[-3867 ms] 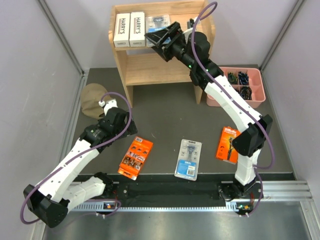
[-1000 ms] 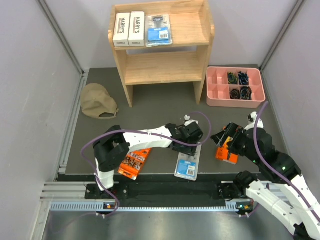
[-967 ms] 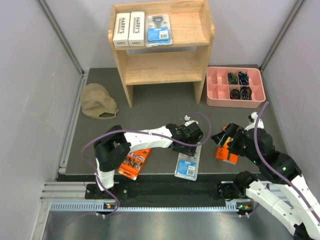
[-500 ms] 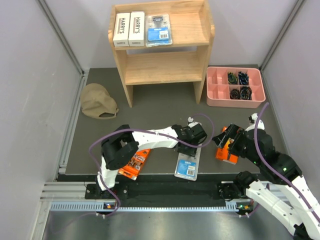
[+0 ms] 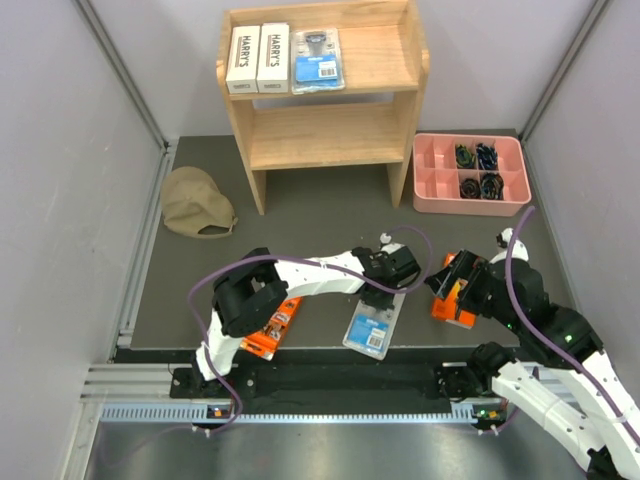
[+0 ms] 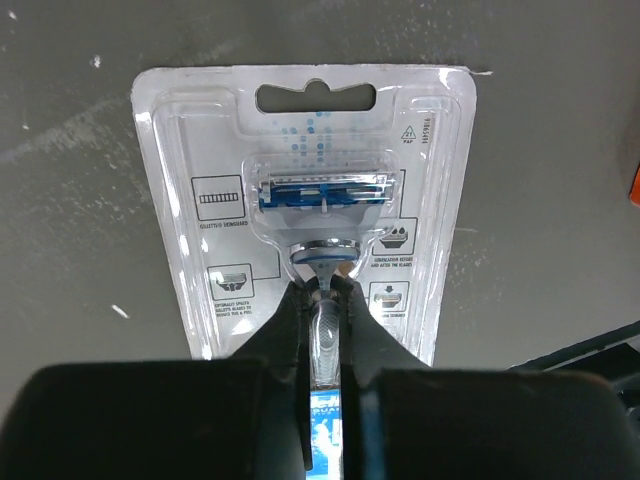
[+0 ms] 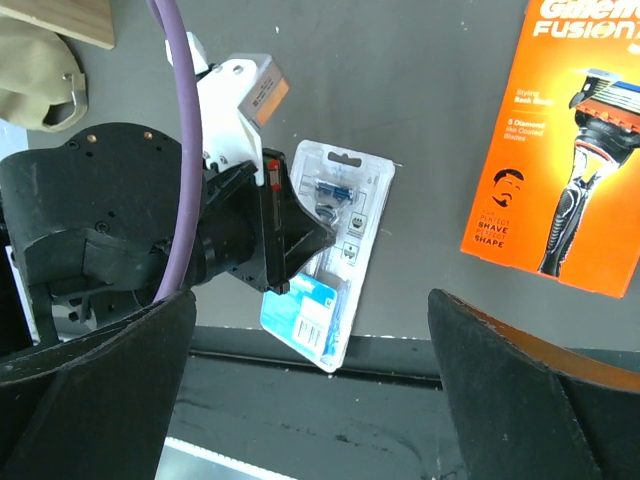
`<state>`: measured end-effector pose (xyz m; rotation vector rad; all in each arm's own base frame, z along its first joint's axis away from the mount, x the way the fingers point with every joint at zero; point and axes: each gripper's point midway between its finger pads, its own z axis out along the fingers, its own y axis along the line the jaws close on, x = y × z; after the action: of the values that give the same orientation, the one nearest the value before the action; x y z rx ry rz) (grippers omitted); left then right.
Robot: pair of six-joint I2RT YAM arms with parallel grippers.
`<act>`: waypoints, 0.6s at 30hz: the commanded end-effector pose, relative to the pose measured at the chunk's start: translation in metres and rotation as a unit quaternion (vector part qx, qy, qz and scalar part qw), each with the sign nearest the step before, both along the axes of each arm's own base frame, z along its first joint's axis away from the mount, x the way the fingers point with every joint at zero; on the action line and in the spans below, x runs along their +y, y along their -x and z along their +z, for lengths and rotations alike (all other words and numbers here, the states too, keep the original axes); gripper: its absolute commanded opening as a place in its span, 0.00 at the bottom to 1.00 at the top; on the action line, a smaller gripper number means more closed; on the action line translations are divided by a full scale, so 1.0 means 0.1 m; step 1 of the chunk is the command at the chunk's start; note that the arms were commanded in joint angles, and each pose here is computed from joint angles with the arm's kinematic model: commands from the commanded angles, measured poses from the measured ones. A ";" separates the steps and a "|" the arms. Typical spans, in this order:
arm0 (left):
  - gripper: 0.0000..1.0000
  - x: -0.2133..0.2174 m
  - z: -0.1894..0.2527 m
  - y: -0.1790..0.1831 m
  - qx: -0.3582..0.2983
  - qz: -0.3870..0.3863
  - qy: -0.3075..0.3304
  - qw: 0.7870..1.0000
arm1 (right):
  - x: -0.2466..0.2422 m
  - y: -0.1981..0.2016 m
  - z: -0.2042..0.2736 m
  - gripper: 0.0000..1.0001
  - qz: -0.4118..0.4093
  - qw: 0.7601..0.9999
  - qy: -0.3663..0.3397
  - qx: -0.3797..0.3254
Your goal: Place and organize the shaving razors onto the shelf
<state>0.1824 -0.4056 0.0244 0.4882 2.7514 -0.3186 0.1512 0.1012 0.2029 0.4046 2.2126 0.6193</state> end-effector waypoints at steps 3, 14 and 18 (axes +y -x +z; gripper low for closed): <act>0.00 0.09 -0.07 0.00 -0.012 -0.007 -0.031 0.999 | 0.07 -0.07 0.11 0.99 0.002 0.999 -0.024 -0.022; 0.00 0.10 0.70 -0.28 -0.100 0.021 0.006 0.995 | 0.05 -0.12 0.29 0.99 -0.001 0.999 -0.022 -0.043; 0.00 0.15 1.03 -0.37 -0.131 0.042 0.031 0.990 | 0.07 -0.16 0.36 0.99 -0.001 0.998 -0.023 -0.051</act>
<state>0.1991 -0.3876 0.0510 0.4579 2.6556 -0.1977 0.1547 0.1042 0.2075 0.4006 2.2037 0.6296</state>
